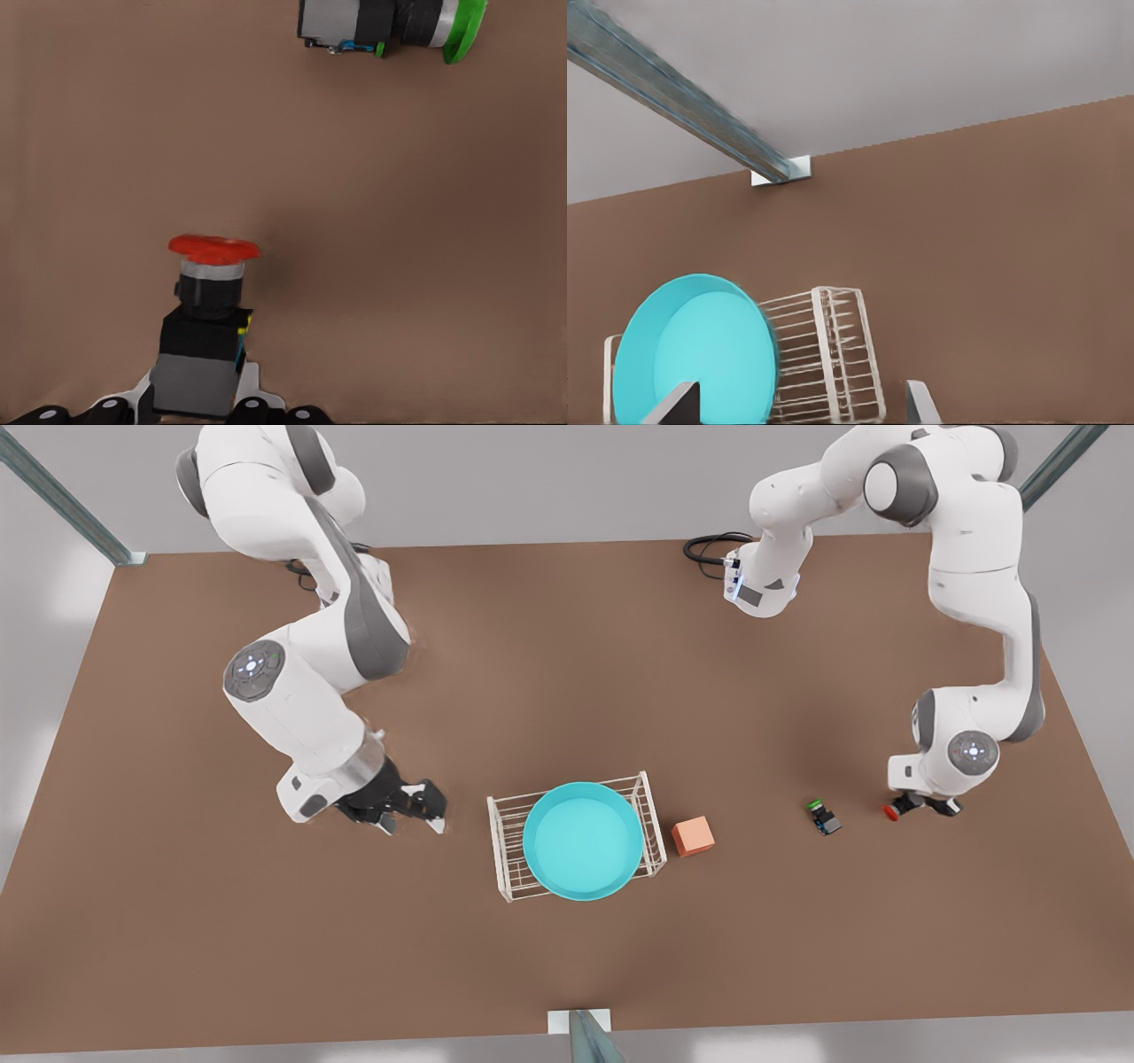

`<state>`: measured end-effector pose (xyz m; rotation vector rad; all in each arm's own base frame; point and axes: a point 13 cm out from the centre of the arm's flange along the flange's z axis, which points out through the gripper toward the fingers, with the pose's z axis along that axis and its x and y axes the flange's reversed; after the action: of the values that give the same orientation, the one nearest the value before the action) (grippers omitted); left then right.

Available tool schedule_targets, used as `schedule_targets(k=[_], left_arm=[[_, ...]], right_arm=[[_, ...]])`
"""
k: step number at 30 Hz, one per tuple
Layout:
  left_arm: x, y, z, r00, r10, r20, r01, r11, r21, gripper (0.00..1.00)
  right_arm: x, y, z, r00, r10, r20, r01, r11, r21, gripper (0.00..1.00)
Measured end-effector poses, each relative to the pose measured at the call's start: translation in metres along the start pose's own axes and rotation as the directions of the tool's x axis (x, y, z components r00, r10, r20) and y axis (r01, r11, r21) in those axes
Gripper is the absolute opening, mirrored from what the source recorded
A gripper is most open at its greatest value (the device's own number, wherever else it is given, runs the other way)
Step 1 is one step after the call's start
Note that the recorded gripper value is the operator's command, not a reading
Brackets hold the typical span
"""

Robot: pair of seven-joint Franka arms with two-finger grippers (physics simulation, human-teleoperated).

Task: Place the plate on the shelf with right arm and place the red button switch in the plate with left arm

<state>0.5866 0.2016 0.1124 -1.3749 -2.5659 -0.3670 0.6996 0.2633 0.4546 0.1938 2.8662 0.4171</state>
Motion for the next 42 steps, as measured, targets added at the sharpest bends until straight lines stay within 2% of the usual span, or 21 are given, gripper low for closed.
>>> schedule_targets(k=[3, 7, 10, 14, 19, 25, 31, 34, 42], left_arm=[[-0.032, 0.003, -0.066, 0.996, -0.047, 0.081, 0.047, 0.999, 0.002, 0.49], [-0.083, -0.014, -0.121, 0.983, -0.088, 0.159, 0.078, 0.994, 0.074, 0.49], [-0.117, -0.027, -0.168, 0.973, -0.108, 0.203, 0.085, 0.989, 0.118, 0.49], [-0.165, -0.065, -0.211, 0.968, -0.105, 0.228, 0.066, 0.983, 0.171, 0.49], [-0.221, -0.108, -0.276, 0.948, -0.149, 0.281, 0.084, 0.969, 0.232, 0.49], [-0.291, -0.178, -0.340, 0.917, -0.249, 0.311, 0.141, 0.933, 0.332, 0.49], [-0.356, -0.243, -0.358, 0.878, -0.386, 0.283, 0.253, 0.877, 0.409, 0.49], [-0.407, -0.267, -0.364, 0.835, -0.463, 0.297, 0.308, 0.841, 0.444, 0.49], [-0.497, -0.300, -0.374, 0.667, -0.673, 0.319, 0.471, 0.713, 0.519, 0.49]], right_arm=[[-0.020, -0.135, -0.069, 0.994, 0.102, -0.031, -0.098, 0.989, 0.108, 1.00], [0.004, -0.243, -0.088, 0.977, 0.149, -0.150, -0.111, 0.966, 0.235, 1.00], [0.031, -0.223, -0.076, 0.963, 0.068, -0.261, -0.001, 0.968, 0.250, 1.00], [0.051, -0.218, -0.086, 0.940, 0.000, -0.341, 0.099, 0.957, 0.273, 1.00], [0.054, -0.264, -0.137, 0.928, 0.030, -0.371, 0.097, 0.942, 0.320, 1.00], [0.070, -0.287, -0.148, 0.896, 0.032, -0.444, 0.120, 0.943, 0.309, 1.00], [0.078, -0.279, -0.145, 0.874, -0.016, -0.485, 0.167, 0.949, 0.269, 1.00], [0.079, -0.278, -0.143, 0.868, -0.033, -0.495, 0.183, 0.949, 0.257, 1.00], [0.080, -0.278, -0.142, 0.858, -0.064, -0.509, 0.211, 0.948, 0.237, 1.00]])
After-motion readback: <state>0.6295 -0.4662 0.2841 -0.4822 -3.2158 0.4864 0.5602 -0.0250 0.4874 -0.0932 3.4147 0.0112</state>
